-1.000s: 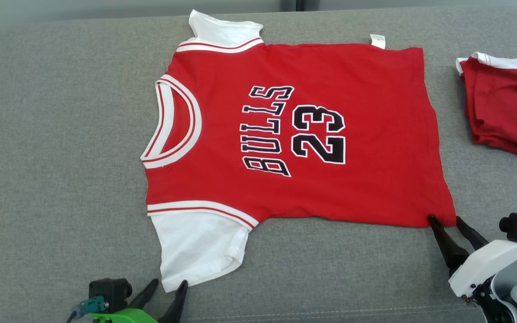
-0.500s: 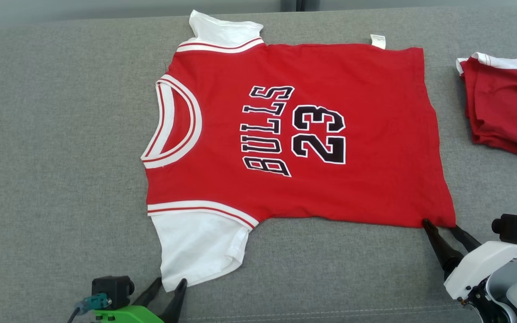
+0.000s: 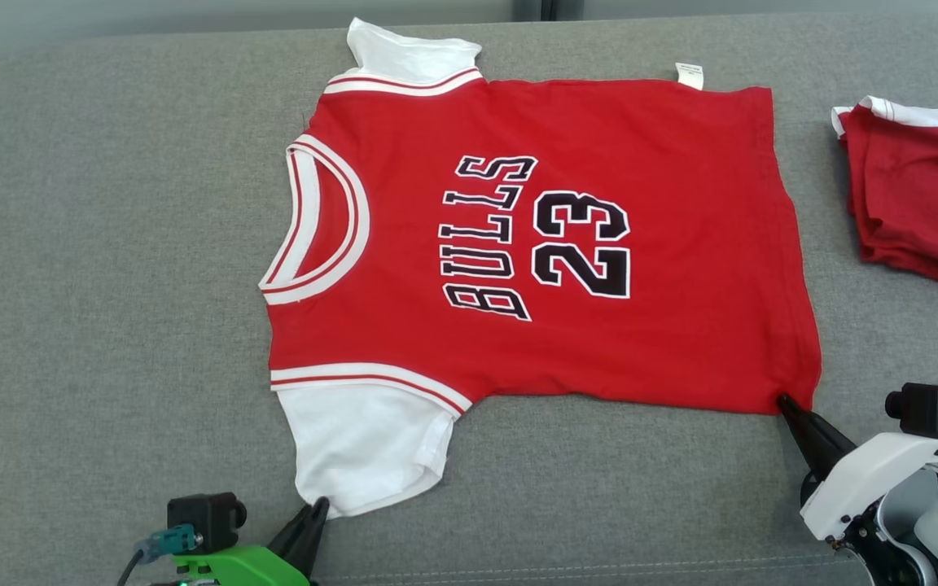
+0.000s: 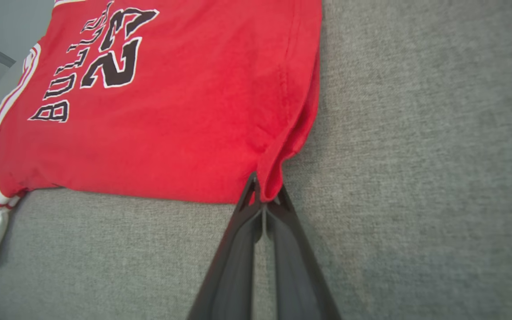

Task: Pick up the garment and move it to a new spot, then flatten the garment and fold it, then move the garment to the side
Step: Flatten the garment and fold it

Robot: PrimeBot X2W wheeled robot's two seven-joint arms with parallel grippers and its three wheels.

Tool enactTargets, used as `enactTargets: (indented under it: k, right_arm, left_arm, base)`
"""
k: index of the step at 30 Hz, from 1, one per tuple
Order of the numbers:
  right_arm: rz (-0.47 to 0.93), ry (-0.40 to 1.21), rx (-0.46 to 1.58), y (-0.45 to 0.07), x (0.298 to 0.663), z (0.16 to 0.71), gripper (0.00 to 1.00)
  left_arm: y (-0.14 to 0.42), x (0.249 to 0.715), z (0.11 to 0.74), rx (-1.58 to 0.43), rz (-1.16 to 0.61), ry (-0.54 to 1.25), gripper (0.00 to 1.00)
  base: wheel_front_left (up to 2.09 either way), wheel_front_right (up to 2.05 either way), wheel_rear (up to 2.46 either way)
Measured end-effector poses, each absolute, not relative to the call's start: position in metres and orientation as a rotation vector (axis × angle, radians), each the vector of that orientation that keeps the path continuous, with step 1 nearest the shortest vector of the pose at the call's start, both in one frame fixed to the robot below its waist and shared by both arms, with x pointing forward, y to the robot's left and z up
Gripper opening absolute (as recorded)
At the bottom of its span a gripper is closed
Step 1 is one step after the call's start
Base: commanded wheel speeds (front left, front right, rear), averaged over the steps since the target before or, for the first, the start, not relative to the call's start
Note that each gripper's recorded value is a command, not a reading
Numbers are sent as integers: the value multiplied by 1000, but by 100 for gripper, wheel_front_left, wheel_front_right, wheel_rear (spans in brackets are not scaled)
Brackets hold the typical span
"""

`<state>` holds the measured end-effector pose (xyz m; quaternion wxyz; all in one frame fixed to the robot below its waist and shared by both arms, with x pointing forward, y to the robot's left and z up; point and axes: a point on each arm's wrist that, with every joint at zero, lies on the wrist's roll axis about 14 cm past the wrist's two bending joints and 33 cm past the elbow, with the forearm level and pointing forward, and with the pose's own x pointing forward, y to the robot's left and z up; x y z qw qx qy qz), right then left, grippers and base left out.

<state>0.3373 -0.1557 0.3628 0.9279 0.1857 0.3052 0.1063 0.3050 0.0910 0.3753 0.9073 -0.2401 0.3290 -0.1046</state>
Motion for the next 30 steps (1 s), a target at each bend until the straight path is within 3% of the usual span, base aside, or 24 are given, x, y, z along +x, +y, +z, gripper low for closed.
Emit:
enactTargets:
  k: [17, 30]
  right_arm:
    - [204, 547, 470, -154, 352, 380, 0]
    - [162, 521, 583, -153, 358, 382, 0]
  left_arm:
    - [105, 357, 449, -772, -181, 407, 0]
    - [116, 400, 476, -829, -172, 289, 0]
  base:
    - [0, 0, 0]
    - [0, 0, 0]
